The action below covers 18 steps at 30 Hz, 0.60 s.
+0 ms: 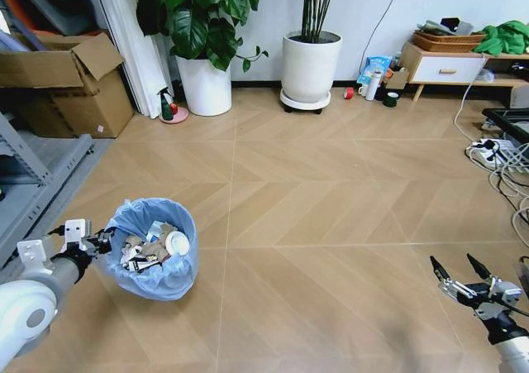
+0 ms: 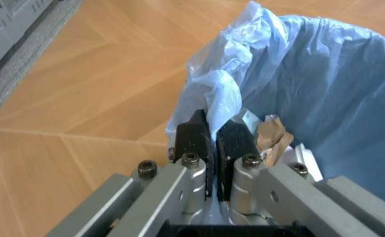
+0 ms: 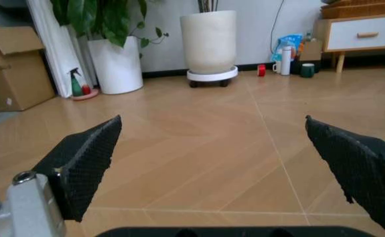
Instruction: Pick up the trash bin and place the garbage on the floor into it.
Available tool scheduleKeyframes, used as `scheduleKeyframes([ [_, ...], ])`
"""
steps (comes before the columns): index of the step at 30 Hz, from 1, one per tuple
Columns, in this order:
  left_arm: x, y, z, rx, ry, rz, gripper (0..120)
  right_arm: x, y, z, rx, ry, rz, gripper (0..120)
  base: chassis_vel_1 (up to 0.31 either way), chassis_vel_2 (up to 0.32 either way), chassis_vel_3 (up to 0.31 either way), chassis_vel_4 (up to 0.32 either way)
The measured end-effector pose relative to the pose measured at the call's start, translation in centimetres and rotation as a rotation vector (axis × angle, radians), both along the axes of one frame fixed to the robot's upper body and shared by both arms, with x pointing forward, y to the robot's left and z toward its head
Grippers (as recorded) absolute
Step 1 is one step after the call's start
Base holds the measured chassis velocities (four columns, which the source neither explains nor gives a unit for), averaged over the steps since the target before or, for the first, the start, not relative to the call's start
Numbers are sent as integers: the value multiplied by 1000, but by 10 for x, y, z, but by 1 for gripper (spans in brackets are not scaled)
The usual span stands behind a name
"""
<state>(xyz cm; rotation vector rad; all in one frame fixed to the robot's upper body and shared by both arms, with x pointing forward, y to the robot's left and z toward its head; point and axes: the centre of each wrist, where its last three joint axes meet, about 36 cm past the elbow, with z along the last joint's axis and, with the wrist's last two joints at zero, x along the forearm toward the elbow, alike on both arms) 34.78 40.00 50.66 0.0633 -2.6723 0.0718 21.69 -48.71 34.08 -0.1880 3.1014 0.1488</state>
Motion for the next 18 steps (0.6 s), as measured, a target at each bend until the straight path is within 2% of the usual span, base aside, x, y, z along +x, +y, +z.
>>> scheduleKeyframes([
  [9,-3,-1,0,-1,-1,0,0,-3,1,1,-2,-10,7,100,109,-120,-110,112],
  [18,-5,-1,1,1,-3,2,0,-6,1,2,-5,-18,12,100,65,-49,-60,57],
])
